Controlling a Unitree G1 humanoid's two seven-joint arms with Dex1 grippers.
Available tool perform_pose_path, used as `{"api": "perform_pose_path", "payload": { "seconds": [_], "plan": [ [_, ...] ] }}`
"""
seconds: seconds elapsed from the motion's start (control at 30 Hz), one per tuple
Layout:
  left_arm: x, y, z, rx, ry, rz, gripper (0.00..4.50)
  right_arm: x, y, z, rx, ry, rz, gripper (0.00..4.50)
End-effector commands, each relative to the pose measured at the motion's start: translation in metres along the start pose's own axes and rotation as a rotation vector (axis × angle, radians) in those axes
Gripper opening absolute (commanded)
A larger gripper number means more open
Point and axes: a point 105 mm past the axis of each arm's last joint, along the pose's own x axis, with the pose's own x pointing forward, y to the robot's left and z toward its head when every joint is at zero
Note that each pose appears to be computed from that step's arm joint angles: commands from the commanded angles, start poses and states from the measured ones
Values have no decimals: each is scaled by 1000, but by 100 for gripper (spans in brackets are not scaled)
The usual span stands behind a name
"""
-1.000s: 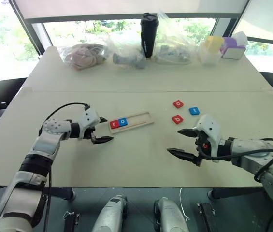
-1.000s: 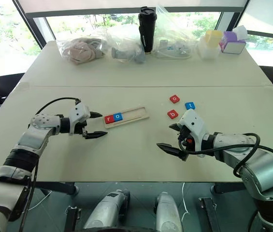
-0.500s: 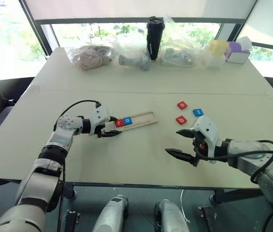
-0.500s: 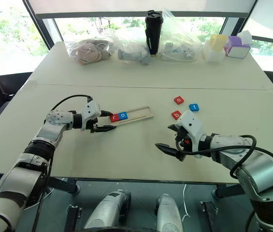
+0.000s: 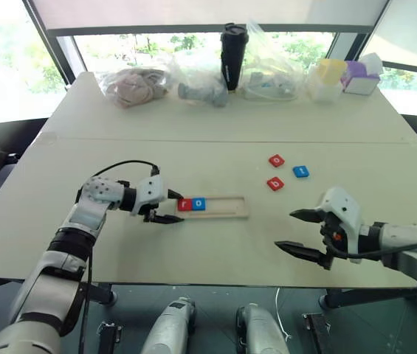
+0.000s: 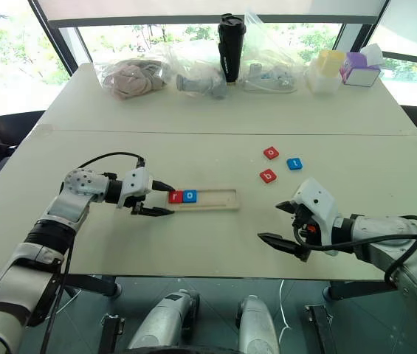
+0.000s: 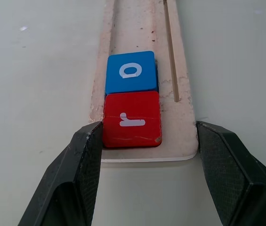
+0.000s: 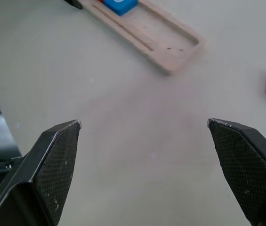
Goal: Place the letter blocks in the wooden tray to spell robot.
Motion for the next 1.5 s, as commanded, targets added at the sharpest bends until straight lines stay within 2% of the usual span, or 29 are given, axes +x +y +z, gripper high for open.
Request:
{"api": "perform_pose_path", "payload": {
  "seconds": [0.03, 0.23, 0.53, 0.6, 0.67, 0.7, 0.83, 0.93, 1.03, 1.17, 1.33, 1.5],
  "plan": [
    [3, -12, 16, 23, -39, -78, 247, -5, 0, 12, -54, -43, -22, 450],
    [12, -12, 16, -8, -32, -65, 247, 3, 5, 11, -40, -60, -23, 450],
    [8, -14, 9, -19, -20, -57, 247, 6, 3, 10, -33, -62, -35, 450],
    [8, -15, 6, -3, -15, -62, 350, 7, 3, 10, -32, -61, -32, 450],
    [8, -16, 5, 13, -4, -65, 425, 8, 3, 9, -33, -59, -29, 450],
    [7, -16, 3, 25, 6, -62, 448, 8, 3, 9, -34, -57, -28, 450],
    [3, -12, -2, 56, 44, -37, 448, 8, 1, 8, -34, -50, -30, 450],
    [-7, -7, 3, 41, 32, -21, 448, 9, -4, 10, -35, -60, -58, 450],
    [-33, 9, 25, -22, -10, 33, 448, 15, -29, 24, 4, -142, -183, 450],
    [-64, 15, 63, -115, -99, 65, 448, 49, -58, 43, 104, -218, -335, 450],
    [-70, 11, 80, -153, -136, 127, 448, 82, -83, 49, 192, -203, -448, 450],
    [-71, 4, 85, -198, -151, 207, 448, 95, -103, 42, 194, -135, -531, 450]
  ]
}}
